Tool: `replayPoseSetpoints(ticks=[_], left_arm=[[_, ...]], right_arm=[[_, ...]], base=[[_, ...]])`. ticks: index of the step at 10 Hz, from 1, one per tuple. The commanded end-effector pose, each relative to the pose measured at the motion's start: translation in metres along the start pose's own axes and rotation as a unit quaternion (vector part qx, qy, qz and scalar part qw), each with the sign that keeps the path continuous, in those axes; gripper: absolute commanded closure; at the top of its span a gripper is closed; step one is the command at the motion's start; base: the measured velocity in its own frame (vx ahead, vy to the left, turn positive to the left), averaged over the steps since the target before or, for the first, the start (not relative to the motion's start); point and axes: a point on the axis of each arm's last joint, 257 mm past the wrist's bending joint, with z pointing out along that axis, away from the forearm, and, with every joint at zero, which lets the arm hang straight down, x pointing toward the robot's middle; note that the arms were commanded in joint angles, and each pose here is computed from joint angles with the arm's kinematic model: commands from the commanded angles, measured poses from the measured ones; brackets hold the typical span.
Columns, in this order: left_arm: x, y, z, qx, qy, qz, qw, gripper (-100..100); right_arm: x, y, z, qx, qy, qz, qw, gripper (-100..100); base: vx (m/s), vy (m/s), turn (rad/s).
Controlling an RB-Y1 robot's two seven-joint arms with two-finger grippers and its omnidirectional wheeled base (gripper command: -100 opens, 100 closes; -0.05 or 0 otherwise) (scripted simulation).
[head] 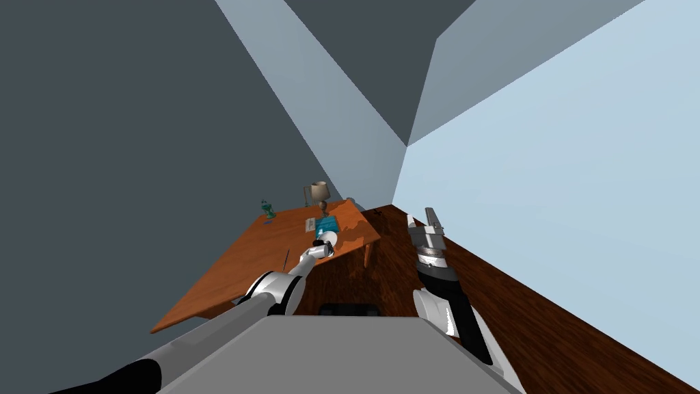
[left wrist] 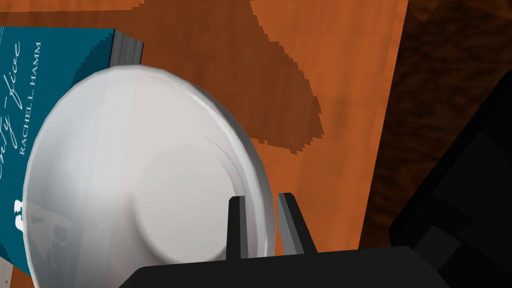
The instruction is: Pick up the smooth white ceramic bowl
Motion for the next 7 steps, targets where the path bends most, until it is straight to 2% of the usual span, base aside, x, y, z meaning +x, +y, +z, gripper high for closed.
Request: replayPoseSetpoints(ticks=[1, 3, 5, 7], left_arm=[[0.019, 0.003, -0.001, -0.006, 0.007, 0.013, 0.9999, 100], [0.04, 0.008, -0.002, -0.014, 0.016, 0.029, 0.9994, 100], [0.032, 0.016, 0.0, -0.023, 0.008, 0.028, 0.9993, 100], [0.04, 0.008, -0.002, -0.014, 0.016, 0.029, 0.9994, 100]], right_arm=[[0.0, 0.0, 0.0, 0.0, 0.0, 0.0, 1.0, 0], [0.0, 0.0, 0.0, 0.0, 0.0, 0.0, 1.0, 0], [0.0, 0.0, 0.0, 0.0, 0.0, 0.0, 1.0, 0], [0.0, 0.0, 0.0, 0.0, 0.0, 0.0, 1.0, 0]], base=[[-0.029, 0.004, 0.257], [-0.033, 0.007, 0.193], [-0.008, 0.001, 0.031], [0.0, 0.0, 0.0]])
